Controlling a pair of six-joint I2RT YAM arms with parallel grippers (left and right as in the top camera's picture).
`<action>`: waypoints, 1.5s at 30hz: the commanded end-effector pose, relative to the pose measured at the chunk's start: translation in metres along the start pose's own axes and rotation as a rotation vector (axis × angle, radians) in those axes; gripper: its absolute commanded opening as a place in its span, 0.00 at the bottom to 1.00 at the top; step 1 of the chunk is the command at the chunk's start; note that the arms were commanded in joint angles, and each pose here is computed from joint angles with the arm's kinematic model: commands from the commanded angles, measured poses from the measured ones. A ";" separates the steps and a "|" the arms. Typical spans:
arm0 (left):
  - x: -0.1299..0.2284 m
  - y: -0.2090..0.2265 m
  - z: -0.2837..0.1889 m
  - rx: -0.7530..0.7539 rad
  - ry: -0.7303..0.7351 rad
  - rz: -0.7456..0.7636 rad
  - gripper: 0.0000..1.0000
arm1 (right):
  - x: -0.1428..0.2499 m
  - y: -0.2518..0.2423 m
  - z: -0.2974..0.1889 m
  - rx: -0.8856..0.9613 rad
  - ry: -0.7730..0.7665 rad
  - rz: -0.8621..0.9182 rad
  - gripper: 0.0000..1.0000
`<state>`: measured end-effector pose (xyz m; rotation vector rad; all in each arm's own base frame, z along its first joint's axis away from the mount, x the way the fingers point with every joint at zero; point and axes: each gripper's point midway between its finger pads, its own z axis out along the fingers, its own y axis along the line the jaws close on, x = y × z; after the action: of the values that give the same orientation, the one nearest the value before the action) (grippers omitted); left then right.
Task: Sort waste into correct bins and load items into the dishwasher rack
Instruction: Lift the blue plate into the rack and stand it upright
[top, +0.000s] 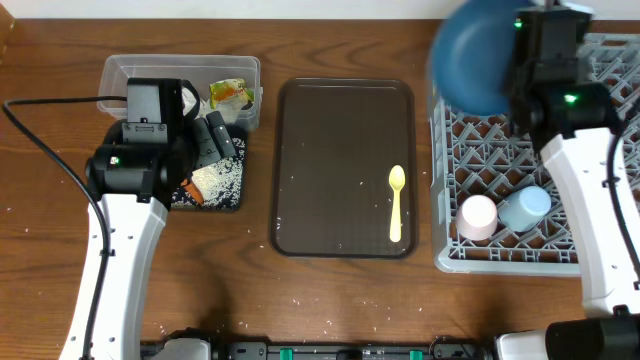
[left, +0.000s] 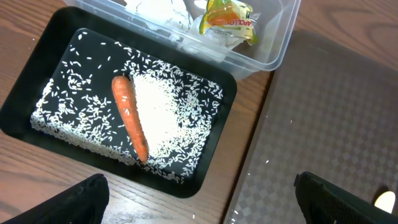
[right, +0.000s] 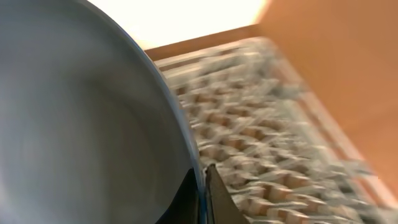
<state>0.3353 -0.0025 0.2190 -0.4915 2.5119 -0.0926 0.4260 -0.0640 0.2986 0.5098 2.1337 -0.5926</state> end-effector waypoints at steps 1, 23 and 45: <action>0.002 0.003 0.003 -0.012 0.009 0.002 0.98 | -0.025 -0.063 -0.012 0.302 -0.102 0.043 0.01; 0.002 0.003 0.003 -0.012 0.009 0.002 0.98 | -0.045 -0.138 0.078 0.669 -0.060 -0.171 0.01; 0.002 0.003 0.003 -0.012 0.009 0.002 0.98 | -0.051 -0.105 0.158 0.545 -0.020 -0.684 0.02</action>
<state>0.3352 -0.0025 0.2189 -0.4916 2.5122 -0.0925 0.4903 -0.2354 0.2856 0.1357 2.0560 -1.5393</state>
